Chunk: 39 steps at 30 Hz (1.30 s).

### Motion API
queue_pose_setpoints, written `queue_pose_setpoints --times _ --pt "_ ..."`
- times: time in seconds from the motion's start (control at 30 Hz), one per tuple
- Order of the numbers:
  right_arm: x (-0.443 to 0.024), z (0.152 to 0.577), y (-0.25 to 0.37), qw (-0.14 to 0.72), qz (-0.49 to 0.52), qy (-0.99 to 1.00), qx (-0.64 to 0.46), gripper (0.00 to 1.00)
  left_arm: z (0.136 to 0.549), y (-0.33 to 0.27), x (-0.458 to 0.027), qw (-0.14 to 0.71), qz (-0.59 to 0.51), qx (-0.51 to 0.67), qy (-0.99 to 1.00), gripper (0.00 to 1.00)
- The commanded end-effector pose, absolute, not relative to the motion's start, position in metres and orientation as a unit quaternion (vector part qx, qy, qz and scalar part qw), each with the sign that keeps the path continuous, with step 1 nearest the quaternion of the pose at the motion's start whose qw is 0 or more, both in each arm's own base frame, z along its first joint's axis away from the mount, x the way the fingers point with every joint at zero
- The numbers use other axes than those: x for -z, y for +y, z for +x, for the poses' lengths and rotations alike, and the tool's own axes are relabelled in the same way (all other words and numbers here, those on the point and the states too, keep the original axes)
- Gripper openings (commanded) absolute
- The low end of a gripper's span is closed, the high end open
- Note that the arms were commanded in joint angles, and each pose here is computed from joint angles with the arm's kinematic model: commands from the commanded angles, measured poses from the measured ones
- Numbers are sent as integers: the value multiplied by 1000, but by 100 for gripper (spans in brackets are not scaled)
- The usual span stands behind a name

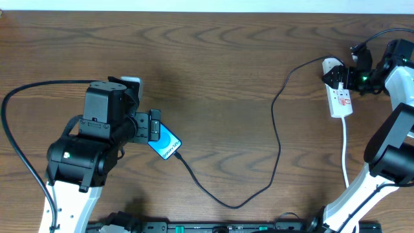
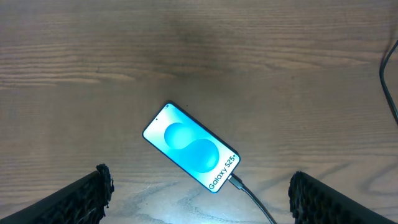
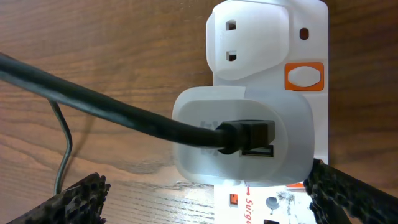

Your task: Plug charger to phone and switch on socket

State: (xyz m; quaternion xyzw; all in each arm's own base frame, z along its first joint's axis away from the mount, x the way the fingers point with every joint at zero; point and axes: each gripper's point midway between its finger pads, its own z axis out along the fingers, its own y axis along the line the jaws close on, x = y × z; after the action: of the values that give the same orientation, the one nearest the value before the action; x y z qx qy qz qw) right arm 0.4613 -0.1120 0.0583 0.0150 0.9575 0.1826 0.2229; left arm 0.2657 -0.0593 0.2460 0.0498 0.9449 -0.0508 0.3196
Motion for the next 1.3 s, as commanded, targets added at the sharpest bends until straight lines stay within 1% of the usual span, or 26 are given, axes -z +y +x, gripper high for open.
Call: queue_pose_setpoints --times 0.0,0.3,0.7,1.27 --pt "-55 462 -96 218 13 953 -209 99 268 -58 -253 329 55 45 942 92" --pt "-52 461 -96 216 21 953 -211 99 268 -58 -253 329 55 45 942 93" --pt "-26 448 -86 203 44 950 -232 99 268 -58 -253 329 55 45 942 93" --pt "-32 447 -75 202 52 940 -270 99 268 -59 -253 330 55 45 941 93"
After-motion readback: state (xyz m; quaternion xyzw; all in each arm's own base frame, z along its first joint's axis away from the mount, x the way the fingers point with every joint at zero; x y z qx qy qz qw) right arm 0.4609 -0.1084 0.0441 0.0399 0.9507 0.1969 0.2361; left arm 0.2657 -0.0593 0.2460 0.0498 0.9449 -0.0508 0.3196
